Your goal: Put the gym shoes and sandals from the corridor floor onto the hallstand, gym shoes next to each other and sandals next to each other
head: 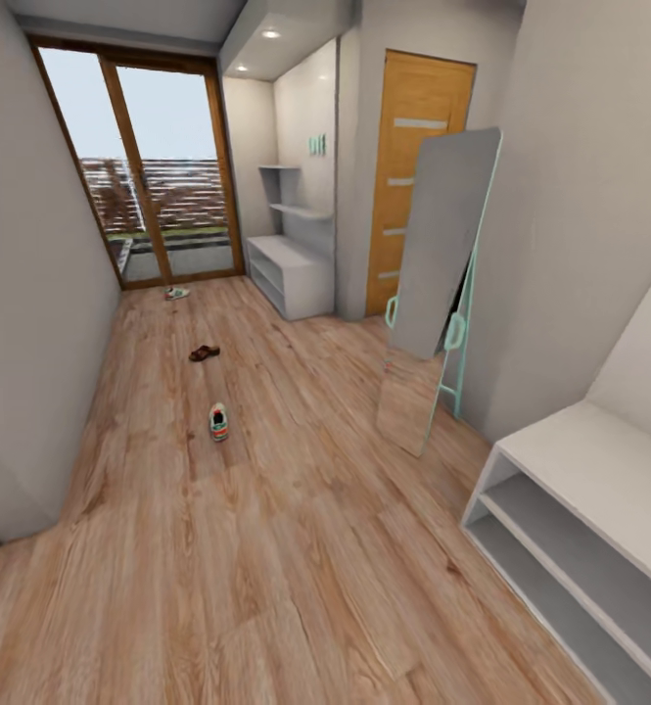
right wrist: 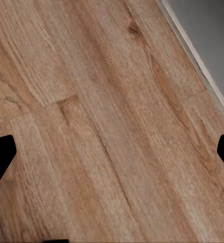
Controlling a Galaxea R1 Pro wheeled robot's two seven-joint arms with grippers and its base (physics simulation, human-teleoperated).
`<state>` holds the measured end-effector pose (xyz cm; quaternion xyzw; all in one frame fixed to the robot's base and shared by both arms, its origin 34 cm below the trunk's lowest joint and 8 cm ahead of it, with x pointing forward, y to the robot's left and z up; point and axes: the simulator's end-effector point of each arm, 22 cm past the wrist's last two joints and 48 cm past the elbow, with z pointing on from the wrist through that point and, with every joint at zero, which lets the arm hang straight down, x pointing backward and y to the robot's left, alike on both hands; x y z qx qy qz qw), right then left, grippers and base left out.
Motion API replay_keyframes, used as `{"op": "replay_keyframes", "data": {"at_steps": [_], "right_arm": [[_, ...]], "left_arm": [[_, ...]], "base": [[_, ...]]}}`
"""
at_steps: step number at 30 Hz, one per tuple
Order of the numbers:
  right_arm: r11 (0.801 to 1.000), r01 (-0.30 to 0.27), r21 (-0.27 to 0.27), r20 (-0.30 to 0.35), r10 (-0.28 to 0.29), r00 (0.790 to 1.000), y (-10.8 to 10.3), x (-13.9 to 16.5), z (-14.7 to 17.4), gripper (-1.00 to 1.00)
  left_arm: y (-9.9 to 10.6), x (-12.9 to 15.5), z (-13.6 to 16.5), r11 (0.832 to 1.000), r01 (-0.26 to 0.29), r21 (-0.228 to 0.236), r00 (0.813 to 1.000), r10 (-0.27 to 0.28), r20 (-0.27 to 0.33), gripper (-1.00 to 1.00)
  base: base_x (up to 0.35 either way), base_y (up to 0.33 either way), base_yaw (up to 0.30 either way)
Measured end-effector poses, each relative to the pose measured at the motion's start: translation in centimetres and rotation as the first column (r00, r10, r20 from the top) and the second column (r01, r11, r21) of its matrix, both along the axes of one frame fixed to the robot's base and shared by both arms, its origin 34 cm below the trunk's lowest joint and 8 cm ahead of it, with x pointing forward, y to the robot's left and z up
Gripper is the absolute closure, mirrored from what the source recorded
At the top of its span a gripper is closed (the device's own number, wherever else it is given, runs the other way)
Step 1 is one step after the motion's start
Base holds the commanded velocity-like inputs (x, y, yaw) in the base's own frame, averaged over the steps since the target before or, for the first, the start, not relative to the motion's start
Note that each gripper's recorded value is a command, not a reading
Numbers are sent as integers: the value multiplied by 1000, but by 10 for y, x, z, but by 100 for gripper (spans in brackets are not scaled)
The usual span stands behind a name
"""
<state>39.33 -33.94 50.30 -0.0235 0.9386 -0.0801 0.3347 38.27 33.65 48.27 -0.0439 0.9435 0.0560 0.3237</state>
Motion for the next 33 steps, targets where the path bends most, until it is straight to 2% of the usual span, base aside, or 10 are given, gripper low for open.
{"op": "replay_keyframes", "data": {"at_steps": [12,16,33], "right_arm": [[1000,-15,0,-2,15,1000,2,0,0,-100],[999,-41,-8,-5,41,999,5,0,-1,-100],[999,-45,-10,-5,45,999,5,0,-1,-100]], "left_arm": [[-1,-1,0,1000,0,-1,1000,0,-2,-100],[-1,-1,-1,1000,0,-1,1000,0,-2,-100],[0,-1,0,1000,0,0,1000,0,-2,-100]], "base": [[332,0,6],[332,0,0],[332,10,0]]}}
